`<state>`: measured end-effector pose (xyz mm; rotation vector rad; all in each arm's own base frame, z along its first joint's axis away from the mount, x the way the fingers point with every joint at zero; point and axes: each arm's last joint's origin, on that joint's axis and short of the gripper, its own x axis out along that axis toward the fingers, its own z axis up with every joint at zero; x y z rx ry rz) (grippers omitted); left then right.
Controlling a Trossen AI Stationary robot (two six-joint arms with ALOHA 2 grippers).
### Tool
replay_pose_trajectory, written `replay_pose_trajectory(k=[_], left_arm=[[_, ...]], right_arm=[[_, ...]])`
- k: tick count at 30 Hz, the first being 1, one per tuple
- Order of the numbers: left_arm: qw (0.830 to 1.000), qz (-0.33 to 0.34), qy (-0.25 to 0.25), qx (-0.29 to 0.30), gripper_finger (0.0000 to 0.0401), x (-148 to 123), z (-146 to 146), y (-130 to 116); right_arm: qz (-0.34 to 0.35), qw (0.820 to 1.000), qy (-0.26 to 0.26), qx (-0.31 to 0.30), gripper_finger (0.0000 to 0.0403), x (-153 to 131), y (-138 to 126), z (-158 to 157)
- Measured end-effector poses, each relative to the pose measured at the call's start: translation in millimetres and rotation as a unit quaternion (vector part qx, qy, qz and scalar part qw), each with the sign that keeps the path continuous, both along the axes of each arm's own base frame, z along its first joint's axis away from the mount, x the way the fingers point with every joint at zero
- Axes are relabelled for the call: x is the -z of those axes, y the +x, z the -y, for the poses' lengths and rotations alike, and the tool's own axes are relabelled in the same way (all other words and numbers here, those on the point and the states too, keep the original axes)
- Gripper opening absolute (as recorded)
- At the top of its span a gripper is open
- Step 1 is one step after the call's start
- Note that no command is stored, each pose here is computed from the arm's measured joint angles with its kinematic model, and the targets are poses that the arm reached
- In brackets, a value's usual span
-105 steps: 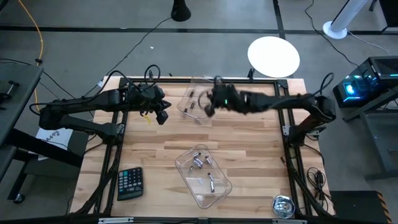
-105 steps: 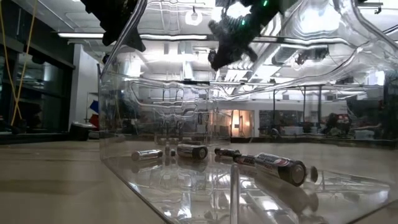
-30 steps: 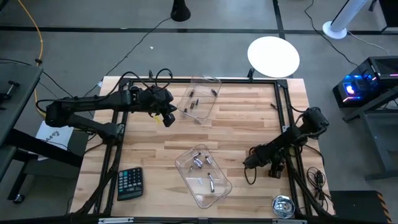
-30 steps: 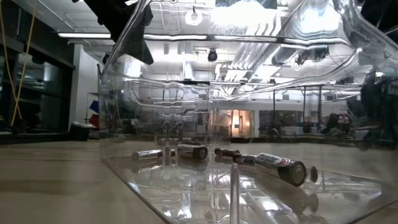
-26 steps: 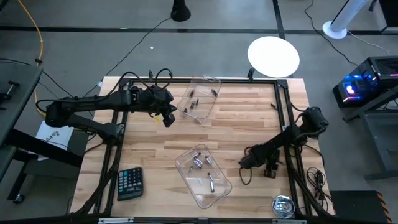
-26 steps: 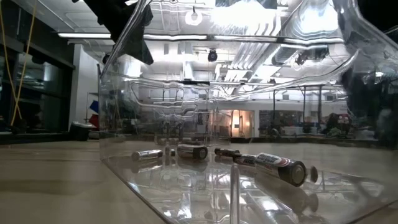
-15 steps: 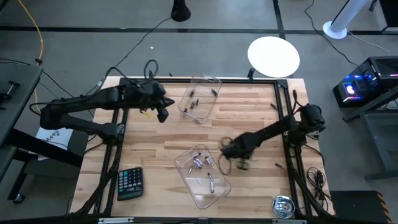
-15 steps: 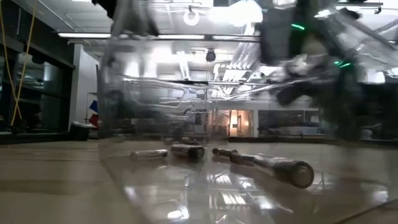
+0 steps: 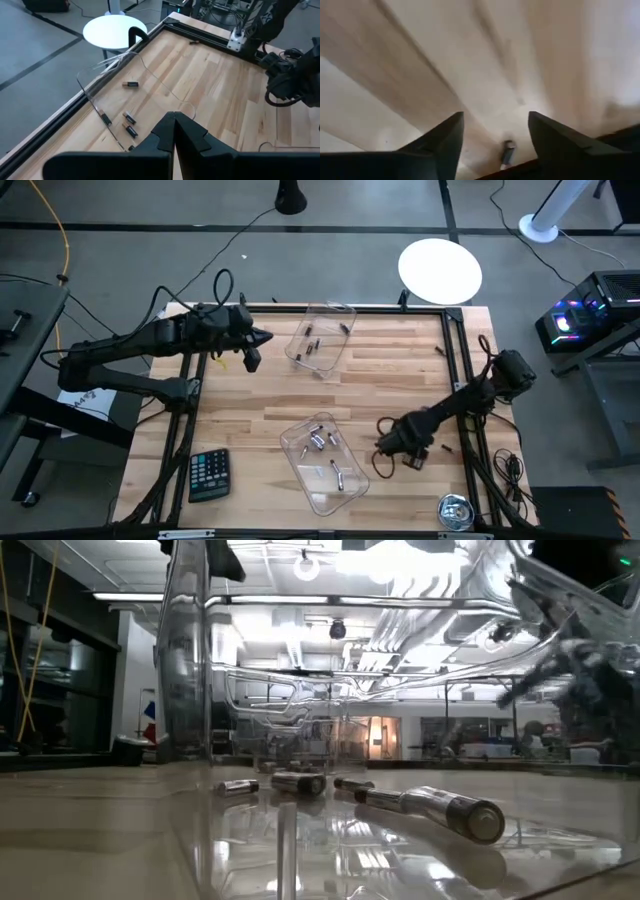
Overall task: Sort batteries
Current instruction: Put the black battery into the top transparent bin
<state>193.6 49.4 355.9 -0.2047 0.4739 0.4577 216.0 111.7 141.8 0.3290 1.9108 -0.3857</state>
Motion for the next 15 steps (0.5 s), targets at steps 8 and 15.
replay_pose_trajectory(k=[8, 15], left_arm=[[1.000, 0.001, 0.000, 0.000, 0.0000, 0, 0, 0], [1.000, 0.002, 0.000, 0.000, 0.0000, 0, 0, 0]], right_arm=[[-0.070, 0.997, 0.026, 0.007, 0.0240, 10, -30, -14], [-0.077, 0.996, 0.032, 0.007, 0.0241, 4, -47, -9]])
